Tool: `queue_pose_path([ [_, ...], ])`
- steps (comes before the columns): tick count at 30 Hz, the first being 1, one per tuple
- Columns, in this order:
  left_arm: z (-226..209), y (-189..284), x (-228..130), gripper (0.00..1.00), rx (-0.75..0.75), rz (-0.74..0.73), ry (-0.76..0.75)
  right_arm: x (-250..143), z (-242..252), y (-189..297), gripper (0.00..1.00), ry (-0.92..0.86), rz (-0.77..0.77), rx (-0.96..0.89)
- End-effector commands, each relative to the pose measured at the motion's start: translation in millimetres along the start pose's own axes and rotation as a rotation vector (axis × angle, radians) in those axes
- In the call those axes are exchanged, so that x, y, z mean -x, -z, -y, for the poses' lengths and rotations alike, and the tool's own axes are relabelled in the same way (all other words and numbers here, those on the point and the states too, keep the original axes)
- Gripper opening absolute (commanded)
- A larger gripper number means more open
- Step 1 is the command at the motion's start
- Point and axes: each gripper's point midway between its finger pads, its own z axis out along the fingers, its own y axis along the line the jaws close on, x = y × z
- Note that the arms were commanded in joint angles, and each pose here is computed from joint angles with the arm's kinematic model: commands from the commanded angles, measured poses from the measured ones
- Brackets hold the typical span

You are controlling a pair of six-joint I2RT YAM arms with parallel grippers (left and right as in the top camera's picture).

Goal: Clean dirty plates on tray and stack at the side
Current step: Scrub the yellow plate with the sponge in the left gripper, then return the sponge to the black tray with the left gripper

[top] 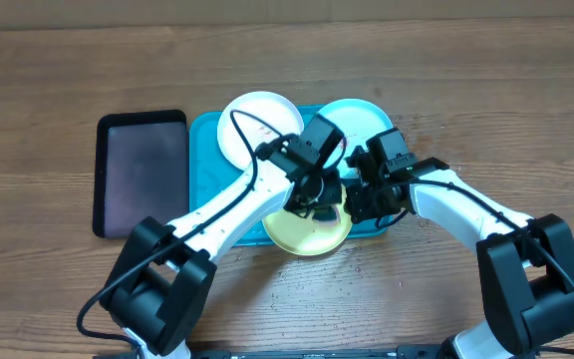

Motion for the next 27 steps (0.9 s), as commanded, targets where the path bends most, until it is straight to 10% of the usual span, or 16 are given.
queue_pose_path([
  [1, -13, -21, -29, 0.04, -0.011, -0.120, 0.076, 9, -6, 4, 0.13, 0.016, 0.025, 0.009],
  [22, -51, 43, 47, 0.04, 0.186, 0.195, 0.046, 7, -5, 4, 0.14, 0.013, 0.017, 0.008],
  [27, -54, 74, 47, 0.04, 0.184, 0.225, -0.001, 8, -5, 4, 0.39, 0.015, 0.019, 0.008],
])
